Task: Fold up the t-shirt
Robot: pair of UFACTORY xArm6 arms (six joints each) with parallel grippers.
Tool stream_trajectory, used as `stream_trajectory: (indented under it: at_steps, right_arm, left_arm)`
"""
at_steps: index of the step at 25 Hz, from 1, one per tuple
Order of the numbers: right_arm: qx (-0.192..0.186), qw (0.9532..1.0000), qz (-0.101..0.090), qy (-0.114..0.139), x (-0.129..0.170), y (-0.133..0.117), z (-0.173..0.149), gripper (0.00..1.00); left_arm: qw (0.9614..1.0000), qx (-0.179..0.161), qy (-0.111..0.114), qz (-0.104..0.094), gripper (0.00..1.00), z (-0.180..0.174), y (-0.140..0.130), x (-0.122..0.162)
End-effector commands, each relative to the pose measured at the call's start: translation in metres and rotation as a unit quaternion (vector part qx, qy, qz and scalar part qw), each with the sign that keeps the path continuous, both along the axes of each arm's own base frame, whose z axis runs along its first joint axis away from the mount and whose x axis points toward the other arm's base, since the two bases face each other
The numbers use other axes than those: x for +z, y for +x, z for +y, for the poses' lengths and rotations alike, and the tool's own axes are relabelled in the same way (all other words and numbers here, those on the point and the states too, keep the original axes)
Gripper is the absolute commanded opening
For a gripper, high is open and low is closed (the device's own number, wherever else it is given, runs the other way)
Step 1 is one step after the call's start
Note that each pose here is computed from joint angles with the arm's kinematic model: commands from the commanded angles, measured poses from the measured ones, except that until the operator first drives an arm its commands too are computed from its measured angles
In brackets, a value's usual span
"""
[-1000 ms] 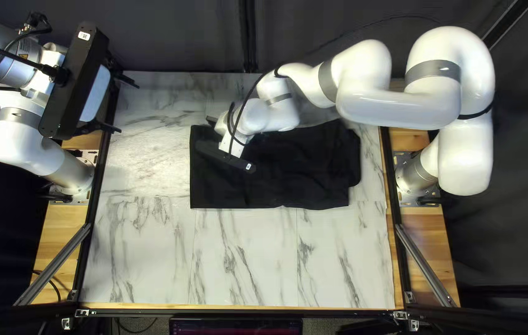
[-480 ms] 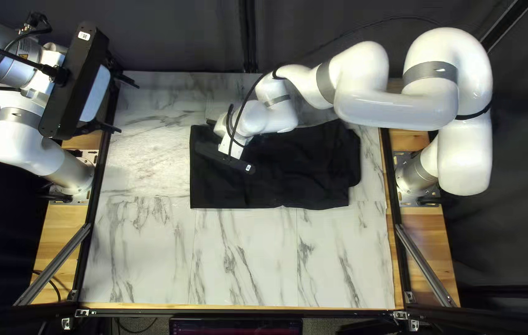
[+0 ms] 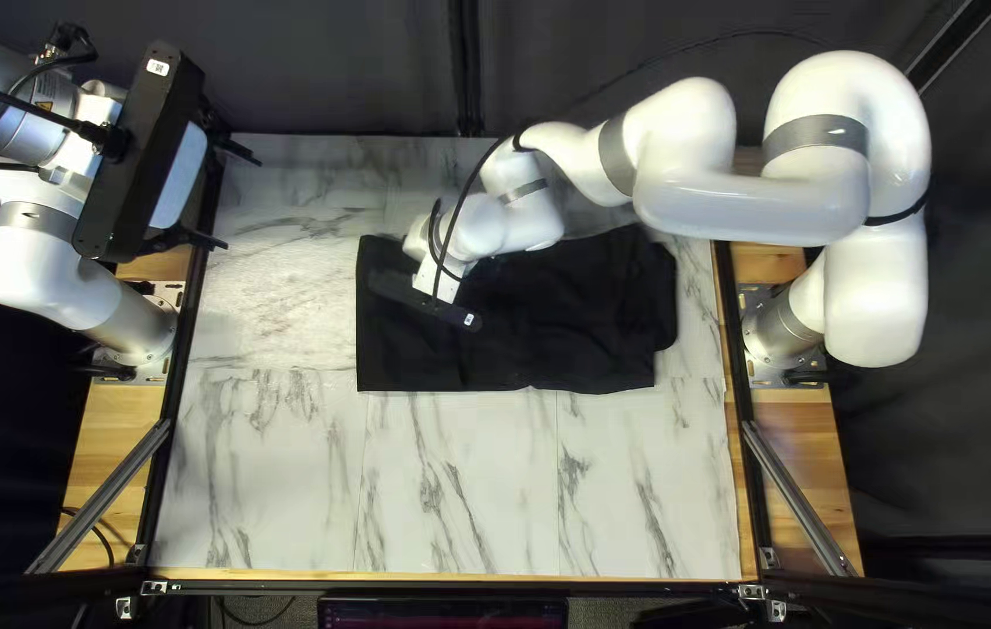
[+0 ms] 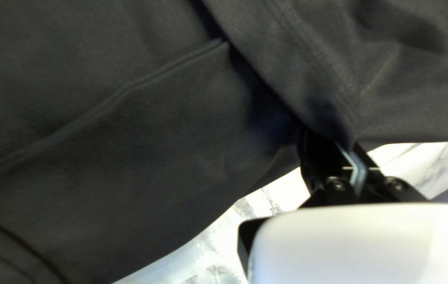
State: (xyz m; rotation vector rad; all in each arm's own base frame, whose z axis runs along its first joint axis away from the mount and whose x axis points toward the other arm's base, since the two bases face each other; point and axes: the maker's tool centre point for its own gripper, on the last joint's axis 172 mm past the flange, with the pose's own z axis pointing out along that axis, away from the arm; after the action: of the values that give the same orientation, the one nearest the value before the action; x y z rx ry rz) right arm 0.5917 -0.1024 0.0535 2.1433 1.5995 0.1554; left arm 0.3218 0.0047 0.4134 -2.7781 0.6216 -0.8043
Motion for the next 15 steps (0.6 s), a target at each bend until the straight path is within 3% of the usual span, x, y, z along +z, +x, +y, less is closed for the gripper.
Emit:
stream_trajectory:
  at_steps: [1,15]
  right_arm:
    - [-0.007,1.0,0.004,-0.005,0.007,-0.006,0.009,0.0]
    - [-0.032,0.9992,0.018,-0.016,0.038,-0.026,0.037,0.0]
  left_arm:
    - [1.0,0.0,0.0,0.0,1.0,0.0,0.0,0.0]
    - [1.0,0.0,0.0,0.0,1.0,0.0,0.0,0.0]
